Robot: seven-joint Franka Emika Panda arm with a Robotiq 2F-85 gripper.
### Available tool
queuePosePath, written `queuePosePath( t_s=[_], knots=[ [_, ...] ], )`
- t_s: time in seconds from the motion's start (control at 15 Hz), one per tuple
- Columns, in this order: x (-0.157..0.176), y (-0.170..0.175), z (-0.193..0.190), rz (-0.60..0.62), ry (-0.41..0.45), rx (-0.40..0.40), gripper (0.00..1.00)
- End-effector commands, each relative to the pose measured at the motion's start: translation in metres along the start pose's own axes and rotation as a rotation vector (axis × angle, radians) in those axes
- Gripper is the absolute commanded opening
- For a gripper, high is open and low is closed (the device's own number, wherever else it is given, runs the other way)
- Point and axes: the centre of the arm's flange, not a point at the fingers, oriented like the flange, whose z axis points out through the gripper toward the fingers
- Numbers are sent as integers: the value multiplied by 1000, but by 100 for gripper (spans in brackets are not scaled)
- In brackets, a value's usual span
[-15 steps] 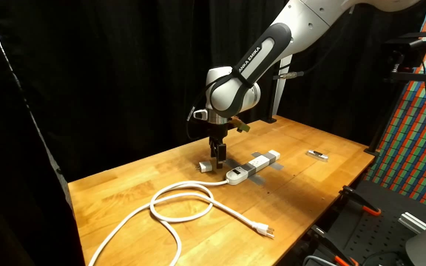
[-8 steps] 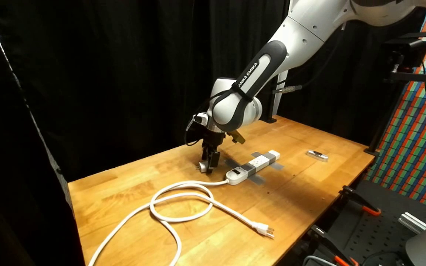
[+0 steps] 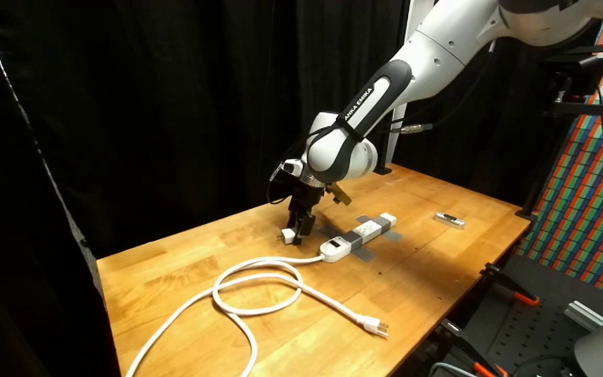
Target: Plug the charger head into the extension cable
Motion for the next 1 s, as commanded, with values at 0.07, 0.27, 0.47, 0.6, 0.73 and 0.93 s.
queuePosePath(
  t_s=[0.07, 0.27, 0.47, 0.6, 0.73, 0.93],
  knots=[
    [-12, 3, -8, -11, 50, 52, 42],
    [-19, 6, -10, -4, 74, 89, 23],
    [-25, 9, -8, 13, 84, 134, 23],
    [-28, 12, -10, 30, 92, 144, 23],
    [-28, 15, -18, 49, 92, 122, 23],
    [-24, 18, -35, 64, 49, 55, 23]
  ],
)
